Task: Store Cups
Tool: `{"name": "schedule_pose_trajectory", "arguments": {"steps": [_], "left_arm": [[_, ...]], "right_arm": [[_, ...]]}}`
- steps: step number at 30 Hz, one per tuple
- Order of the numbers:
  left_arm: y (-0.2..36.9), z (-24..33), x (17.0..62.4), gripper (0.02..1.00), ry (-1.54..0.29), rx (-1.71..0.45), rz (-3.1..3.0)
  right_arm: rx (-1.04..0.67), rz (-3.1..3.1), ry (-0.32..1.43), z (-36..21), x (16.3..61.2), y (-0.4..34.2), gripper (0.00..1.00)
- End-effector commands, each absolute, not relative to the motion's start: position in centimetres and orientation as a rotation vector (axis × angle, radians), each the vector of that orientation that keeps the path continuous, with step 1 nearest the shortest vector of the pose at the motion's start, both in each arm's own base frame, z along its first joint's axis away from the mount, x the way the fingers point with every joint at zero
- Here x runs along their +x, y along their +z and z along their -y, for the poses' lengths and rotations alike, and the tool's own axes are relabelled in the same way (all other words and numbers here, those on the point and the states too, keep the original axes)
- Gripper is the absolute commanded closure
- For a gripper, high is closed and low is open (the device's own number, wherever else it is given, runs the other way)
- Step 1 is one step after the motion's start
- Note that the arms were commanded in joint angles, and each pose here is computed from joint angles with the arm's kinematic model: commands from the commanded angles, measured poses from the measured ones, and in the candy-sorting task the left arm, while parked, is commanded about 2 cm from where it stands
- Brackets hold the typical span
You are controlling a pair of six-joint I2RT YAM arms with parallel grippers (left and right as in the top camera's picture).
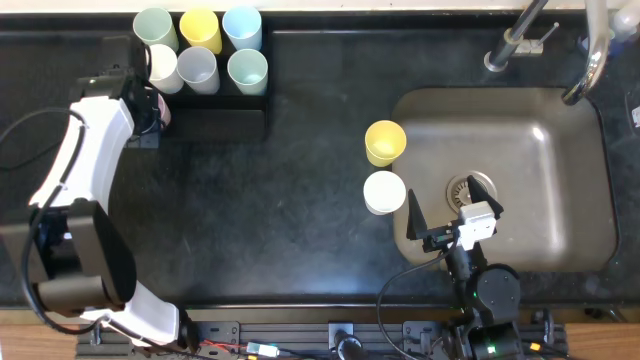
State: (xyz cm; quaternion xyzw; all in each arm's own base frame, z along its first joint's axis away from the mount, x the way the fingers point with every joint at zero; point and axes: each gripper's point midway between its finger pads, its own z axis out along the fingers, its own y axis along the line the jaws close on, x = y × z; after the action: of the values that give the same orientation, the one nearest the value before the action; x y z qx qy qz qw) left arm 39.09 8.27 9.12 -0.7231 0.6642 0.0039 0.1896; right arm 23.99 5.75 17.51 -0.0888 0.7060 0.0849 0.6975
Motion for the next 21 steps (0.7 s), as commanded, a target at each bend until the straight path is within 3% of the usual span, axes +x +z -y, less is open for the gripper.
{"name": "schedule_pose_trajectory", "arguments": {"steps": [1,5,8,13,17,21], "left_arm": [[8.3,-8.3,39.0,0.932,0.014,-2.046,-1.881],[8.2,-8.3,39.0,0.796,0.016,-2.046,-1.885],[8.7,-8.1,39.1,0.566,0.017,-2.005,-1.908],[14.0,-6.8,39.9,0.343,0.005,-1.756,-1.916],[21.8,-1.4,43.1,0.272,-0.082,-1.204,-2.000],[28.0,10.1,44.9,0.207,-0.135,-0.461,-2.109]], "right_arm": [[-0.200,-1.571,0.191,-5.8,24.0,17.2,0.005],[-0.200,-1.571,0.191,-5.8,24.0,17.2,0.003],[-0.200,-1.571,0.191,-5.8,24.0,17.2,0.005],[-0.200,-1.571,0.191,-5.8,24.0,17.2,0.003],[-0.200,-1.571,0.191,-5.8,24.0,17.2,0.003],[-0.200,-1.571,0.191,-5.8,24.0,17.2,0.003]]}}
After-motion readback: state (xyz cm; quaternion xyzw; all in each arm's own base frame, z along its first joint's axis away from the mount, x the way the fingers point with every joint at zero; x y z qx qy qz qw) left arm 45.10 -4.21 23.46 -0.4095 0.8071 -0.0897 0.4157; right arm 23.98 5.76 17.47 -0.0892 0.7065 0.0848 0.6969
